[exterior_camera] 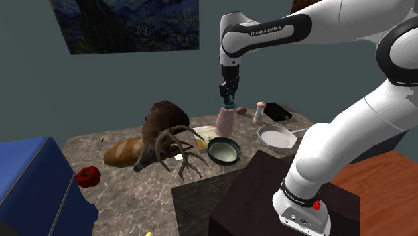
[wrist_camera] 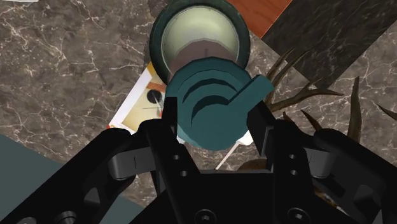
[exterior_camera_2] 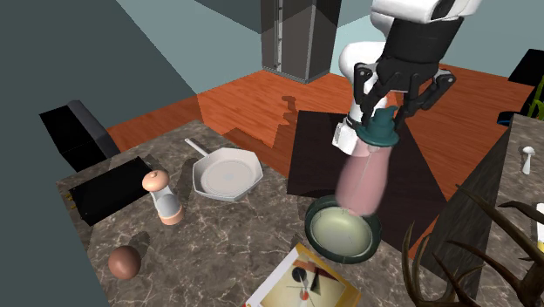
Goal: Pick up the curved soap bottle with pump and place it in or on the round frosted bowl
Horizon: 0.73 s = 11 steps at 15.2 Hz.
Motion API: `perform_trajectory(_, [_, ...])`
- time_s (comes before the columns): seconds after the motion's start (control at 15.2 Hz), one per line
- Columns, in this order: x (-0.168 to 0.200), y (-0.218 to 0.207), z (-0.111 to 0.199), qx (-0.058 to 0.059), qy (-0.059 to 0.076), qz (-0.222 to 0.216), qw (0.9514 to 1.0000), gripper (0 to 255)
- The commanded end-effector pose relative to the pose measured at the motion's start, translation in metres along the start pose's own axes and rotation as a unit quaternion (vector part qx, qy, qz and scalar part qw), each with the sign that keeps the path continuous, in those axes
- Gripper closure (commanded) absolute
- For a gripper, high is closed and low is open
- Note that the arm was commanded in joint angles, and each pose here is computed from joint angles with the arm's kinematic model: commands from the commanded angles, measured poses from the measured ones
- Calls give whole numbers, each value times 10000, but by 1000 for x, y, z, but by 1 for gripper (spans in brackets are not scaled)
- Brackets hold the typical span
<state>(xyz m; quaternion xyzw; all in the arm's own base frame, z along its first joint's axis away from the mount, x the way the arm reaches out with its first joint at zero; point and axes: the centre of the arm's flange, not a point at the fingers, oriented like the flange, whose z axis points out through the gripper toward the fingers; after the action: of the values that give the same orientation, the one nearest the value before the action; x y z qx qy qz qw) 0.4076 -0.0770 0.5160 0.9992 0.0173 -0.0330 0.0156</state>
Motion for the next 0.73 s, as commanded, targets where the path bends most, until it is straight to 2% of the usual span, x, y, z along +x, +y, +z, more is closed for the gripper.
perform_trajectory(0.0, [0, 1, 10, 0, 5, 0, 10000, 255])
perform_trajectory(0.66, [4, -1, 63, 0, 5, 0, 10000, 255])
